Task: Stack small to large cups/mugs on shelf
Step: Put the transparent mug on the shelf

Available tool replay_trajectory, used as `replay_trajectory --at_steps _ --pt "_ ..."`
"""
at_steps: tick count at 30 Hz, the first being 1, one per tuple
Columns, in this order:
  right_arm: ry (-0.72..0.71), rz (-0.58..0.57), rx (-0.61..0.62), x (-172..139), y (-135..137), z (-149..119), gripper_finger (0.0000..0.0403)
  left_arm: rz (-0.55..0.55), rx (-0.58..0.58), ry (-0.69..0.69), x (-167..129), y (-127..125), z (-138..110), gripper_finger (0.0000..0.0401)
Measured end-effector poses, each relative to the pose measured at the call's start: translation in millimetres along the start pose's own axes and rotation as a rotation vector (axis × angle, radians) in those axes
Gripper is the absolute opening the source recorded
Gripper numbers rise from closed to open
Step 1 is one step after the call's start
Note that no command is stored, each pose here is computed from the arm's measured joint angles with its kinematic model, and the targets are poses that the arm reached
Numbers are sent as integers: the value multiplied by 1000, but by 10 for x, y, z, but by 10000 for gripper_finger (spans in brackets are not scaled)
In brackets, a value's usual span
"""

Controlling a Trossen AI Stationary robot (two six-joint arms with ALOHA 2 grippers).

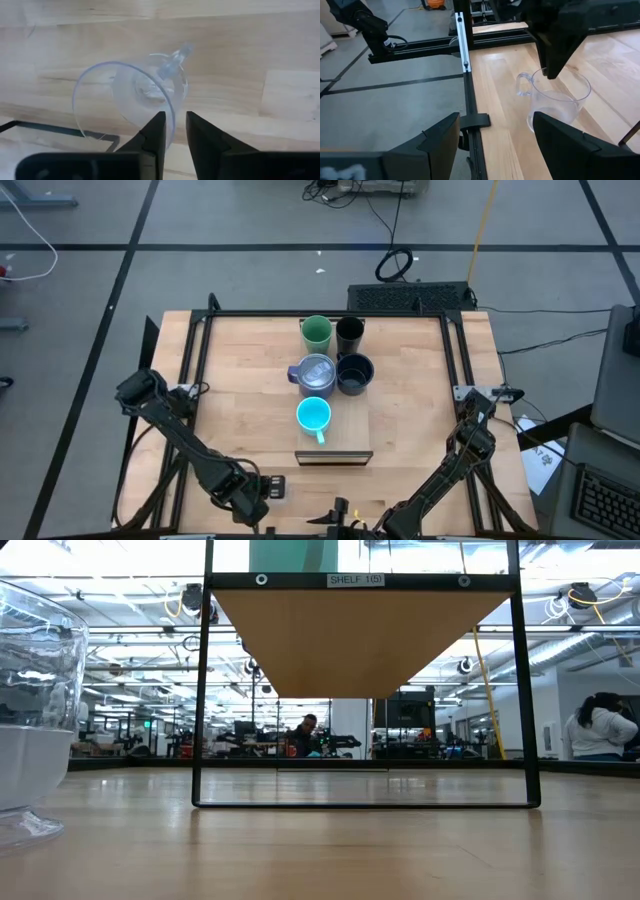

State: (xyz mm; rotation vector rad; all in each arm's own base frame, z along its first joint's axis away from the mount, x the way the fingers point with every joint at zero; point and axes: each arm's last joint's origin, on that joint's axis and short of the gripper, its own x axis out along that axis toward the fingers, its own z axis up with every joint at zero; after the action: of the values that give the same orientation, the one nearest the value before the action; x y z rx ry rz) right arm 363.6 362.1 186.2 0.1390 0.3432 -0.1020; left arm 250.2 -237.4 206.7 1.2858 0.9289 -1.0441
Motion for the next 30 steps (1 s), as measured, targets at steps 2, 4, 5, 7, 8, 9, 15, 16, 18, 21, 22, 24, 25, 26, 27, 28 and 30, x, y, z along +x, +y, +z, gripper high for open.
replay_trajectory --at_steps 2,4,5,7,8,9,15,16,18,21,22,24,25,26,27,28,30 --pt "0 0 0 1 -1 0 244 -3 9 2 28 1 8 76" --pt "0 0 0 1 -1 0 244 -4 8 3 32 0 9 76" --pt "0 0 0 1 -1 0 244 -2 1 1 27 0 11 75" --pt "0 0 0 1 -1 0 244 5 -7 8 24 2 8 69" --pt "0 0 0 1 -1 0 244 7 -13 11 25 2 7 63" --pt "0 0 0 1 -1 0 244 8 -20 12 25 2 7 55" --pt "0 0 -2 1 -1 0 244 11 -71 12 22 5 8 7" --pt "0 0 -1 1 -1 0 244 11 -81 13 22 6 8 8" --pt "0 0 -1 1 -1 0 244 11 -108 12 21 2 12 14" --pt "0 0 -1 1 -1 0 244 12 -188 10 7 5 17 8" --pt "0 -1 -3 1 -1 0 244 13 -233 6 -9 15 24 6" --pt "-3 -4 -15 1 -2 1 244 22 -335 -11 -64 52 49 6" --pt "-6 -7 -25 1 -1 3 244 25 -392 -15 -97 69 59 7" --pt "-17 -16 -34 3 -2 10 244 28 -450 -18 -128 78 75 7" --pt "-27 -26 -46 3 -4 17 244 31 -509 -22 -159 89 91 5" --pt "-39 -37 -57 6 -5 28 244 38 -567 -29 -192 101 110 4" --pt "-62 -70 -82 17 -20 48 244 58 -697 -31 -255 111 149 4"
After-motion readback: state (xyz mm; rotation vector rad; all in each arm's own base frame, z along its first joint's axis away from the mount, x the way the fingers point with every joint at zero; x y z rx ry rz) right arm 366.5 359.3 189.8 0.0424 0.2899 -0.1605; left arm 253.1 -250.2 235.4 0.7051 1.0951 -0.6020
